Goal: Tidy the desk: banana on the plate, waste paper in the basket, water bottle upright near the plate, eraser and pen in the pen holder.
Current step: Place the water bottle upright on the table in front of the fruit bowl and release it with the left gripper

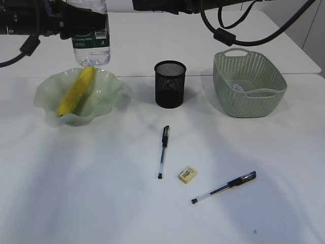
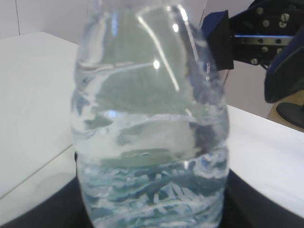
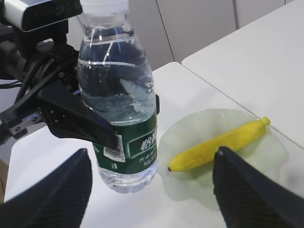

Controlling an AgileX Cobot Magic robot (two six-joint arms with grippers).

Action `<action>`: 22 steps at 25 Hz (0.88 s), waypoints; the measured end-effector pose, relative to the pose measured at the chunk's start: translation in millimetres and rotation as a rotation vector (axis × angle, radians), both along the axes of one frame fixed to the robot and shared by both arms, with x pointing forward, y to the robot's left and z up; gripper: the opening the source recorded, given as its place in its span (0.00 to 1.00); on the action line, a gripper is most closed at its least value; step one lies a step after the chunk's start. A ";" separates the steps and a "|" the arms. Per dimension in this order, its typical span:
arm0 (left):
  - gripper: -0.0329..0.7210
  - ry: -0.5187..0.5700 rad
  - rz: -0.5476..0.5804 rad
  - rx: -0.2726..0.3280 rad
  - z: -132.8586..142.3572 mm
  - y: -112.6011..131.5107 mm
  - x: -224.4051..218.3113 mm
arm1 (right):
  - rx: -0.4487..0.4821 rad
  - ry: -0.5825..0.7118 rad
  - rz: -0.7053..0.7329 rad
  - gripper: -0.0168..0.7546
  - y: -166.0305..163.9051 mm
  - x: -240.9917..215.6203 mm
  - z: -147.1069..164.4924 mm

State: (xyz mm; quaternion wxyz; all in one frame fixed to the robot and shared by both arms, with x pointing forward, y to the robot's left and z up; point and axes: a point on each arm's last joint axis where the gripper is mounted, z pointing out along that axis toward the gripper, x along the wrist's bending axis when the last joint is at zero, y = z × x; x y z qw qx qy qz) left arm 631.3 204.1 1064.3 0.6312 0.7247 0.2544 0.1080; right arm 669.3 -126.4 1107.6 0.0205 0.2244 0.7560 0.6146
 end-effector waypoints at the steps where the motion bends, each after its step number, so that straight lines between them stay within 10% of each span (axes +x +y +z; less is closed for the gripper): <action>1: 0.55 0.000 0.002 -0.002 0.2 2.9 0.3 | 0.000 -0.002 -0.007 0.79 -0.2 0.6 0.0; 15: 0.55 -0.003 0.021 -0.021 1.8 32.4 1.9 | -0.013 -0.055 -0.222 0.78 -8.6 18.9 1.0; 22: 0.55 -0.043 0.013 0.002 3.2 32.4 2.3 | -0.019 -0.092 -0.375 0.62 -16.8 30.5 2.5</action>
